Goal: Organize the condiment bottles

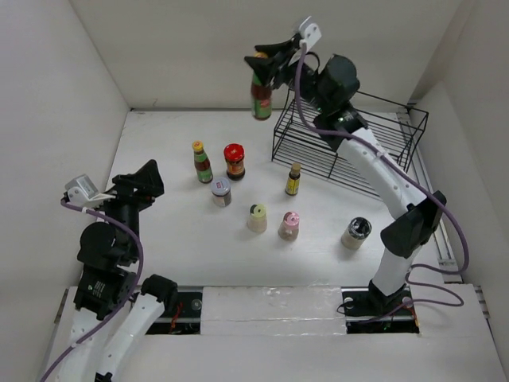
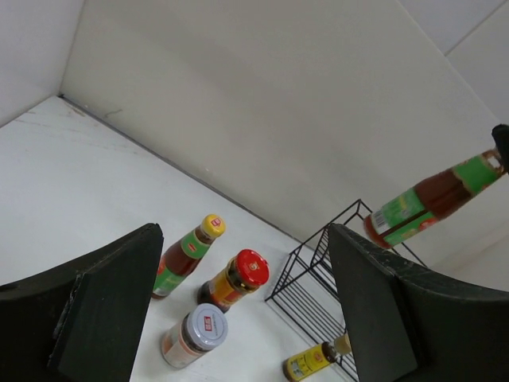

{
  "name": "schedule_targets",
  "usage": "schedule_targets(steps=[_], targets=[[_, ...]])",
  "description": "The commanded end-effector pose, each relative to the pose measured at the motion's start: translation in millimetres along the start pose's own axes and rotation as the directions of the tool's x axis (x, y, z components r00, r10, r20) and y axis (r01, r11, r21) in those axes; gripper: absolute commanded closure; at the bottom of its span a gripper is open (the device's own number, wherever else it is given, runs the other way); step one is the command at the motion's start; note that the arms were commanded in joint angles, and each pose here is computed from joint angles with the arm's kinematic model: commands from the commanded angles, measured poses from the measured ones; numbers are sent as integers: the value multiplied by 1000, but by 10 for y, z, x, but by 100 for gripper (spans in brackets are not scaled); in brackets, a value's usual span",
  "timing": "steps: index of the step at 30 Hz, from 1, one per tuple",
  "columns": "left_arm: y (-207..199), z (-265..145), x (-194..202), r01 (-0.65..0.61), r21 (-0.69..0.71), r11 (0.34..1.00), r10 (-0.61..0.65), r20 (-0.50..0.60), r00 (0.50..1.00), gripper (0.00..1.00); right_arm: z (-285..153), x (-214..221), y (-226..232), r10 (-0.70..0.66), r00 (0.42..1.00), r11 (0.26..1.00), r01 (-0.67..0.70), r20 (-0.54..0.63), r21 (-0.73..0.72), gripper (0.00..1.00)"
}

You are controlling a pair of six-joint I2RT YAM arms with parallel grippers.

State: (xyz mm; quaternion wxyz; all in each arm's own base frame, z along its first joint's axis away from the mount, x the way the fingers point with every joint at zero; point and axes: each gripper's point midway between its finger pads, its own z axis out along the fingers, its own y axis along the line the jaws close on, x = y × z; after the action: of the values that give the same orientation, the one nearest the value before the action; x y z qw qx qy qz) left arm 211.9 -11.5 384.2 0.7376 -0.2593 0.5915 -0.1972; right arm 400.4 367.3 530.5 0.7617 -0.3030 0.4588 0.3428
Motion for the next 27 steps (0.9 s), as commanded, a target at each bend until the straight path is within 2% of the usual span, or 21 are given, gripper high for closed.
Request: schedule_targets(steps=[1,4,5,13,19,27], targets=[[-141,80,67,-10,58,998,11,-21,1000,20,-94,-664,-494,-90,989,992,79,116,97,90],[-172,73,87,-10,77,997,12,-33,999,20,-166,-664,-952,-119,990,976,102,81,190,92],[-172,73,87,-10,77,997,12,-33,999,20,-188,-783,-1043,-137,986,972,116,94,207,92],[-199,128,163,-26,84,996,31,-55,998,20,-399,-709,-1971,-200,978,899,161,55,407,92],[-204,160,223,-34,84,996,40,-73,996,20,-476,-714,-2329,-237,970,862,182,59,473,92],[-194,185,220,-44,75,996,49,-67,997,20,-504,-390,-2645,-225,974,844,180,29,506,92]])
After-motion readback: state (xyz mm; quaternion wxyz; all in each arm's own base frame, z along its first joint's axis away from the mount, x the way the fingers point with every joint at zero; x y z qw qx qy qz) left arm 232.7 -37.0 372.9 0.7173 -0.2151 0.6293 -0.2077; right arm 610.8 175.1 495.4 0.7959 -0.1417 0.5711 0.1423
